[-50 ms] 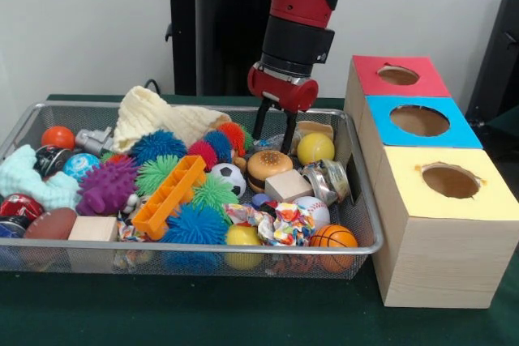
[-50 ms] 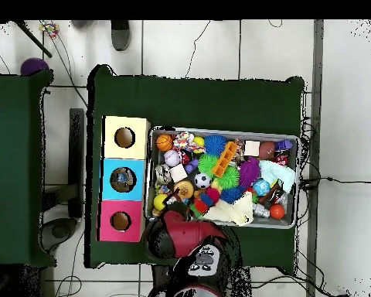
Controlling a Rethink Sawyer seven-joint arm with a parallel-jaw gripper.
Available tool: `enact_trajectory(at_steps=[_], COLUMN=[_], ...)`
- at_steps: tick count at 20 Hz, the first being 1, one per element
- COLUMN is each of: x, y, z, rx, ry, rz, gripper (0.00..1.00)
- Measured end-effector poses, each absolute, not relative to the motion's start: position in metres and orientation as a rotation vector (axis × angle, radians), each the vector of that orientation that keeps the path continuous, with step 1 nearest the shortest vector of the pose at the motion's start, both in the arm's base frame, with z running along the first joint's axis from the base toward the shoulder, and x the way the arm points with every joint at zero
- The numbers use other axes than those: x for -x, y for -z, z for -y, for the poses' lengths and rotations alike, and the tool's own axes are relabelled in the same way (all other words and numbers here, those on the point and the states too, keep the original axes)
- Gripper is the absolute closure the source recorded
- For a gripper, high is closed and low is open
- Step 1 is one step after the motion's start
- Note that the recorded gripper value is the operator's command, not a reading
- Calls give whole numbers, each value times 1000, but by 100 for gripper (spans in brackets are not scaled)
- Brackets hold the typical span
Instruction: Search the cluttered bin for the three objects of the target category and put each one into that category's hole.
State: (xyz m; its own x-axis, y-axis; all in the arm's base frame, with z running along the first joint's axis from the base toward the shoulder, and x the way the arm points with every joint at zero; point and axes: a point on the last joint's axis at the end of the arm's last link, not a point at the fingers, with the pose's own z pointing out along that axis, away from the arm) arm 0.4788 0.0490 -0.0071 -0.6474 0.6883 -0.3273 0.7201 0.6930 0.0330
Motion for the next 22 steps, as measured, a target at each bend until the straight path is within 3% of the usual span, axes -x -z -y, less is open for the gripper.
enact_trajectory(at_steps=[13,22], x=[-452,-442], y=[21,21], z=[-93,-91], rx=[-1021,-970], ry=[172,126], rz=[-2655,-2596], gripper=[0,0])
